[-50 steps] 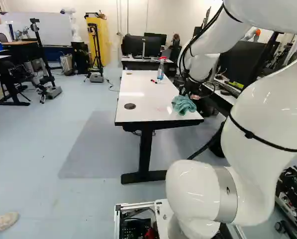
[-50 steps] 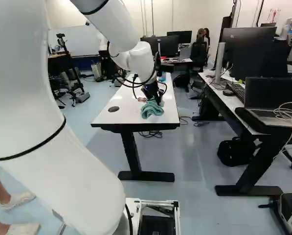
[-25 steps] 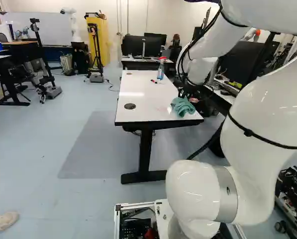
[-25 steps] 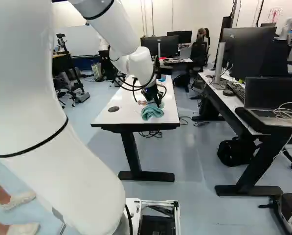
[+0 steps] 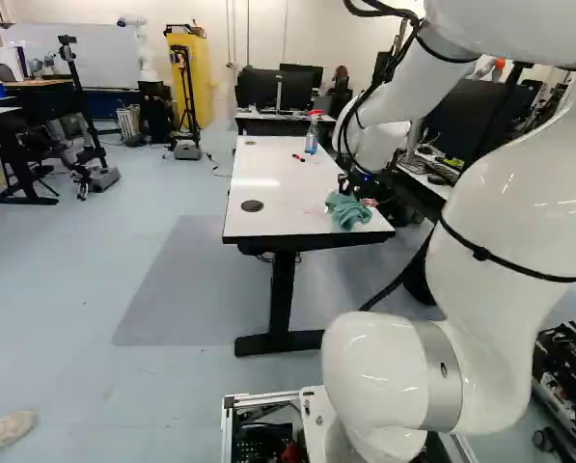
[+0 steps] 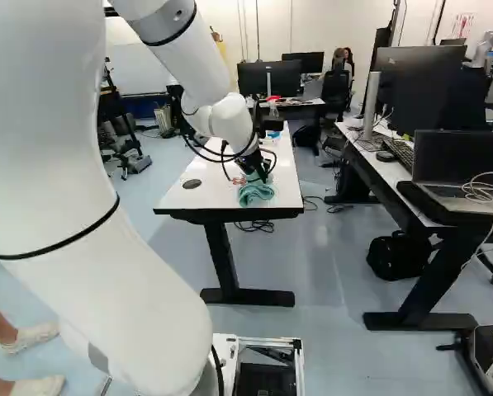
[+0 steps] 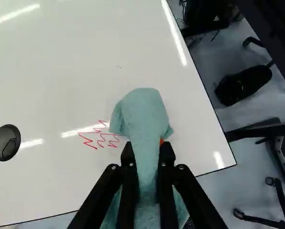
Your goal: Clean the table with the green towel
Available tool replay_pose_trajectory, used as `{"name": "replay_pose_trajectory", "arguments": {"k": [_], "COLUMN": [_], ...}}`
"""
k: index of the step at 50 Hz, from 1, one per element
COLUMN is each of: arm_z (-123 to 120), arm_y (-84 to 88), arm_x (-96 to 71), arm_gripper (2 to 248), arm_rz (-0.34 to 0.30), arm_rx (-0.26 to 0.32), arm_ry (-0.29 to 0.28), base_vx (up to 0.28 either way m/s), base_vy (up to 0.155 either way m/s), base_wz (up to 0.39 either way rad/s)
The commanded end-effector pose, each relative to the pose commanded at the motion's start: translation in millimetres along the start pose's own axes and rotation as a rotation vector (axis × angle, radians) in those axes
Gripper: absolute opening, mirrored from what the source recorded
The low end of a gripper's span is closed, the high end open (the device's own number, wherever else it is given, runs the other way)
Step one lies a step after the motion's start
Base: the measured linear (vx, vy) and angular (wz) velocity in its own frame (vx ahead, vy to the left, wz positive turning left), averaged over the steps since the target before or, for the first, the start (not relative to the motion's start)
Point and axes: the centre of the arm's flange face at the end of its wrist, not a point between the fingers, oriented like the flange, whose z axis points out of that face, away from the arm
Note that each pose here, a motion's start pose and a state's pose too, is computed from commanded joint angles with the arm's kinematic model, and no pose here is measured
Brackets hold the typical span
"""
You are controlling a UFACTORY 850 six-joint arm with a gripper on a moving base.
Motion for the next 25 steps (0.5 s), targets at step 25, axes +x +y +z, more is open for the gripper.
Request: {"name": "replay_pose_trajectory", "arguments": {"k": [25], "arm_z": [9.1], "arm_y": [-7.5], "arm_x": [-11.0], "arm_gripper": [47], "arm_rz": [-0.049], "arm_rx": [0.005], "arm_ry": [0.038], "base_vx": [0.000], "base_vy": [0.000], "base_wz": [0.000]}}
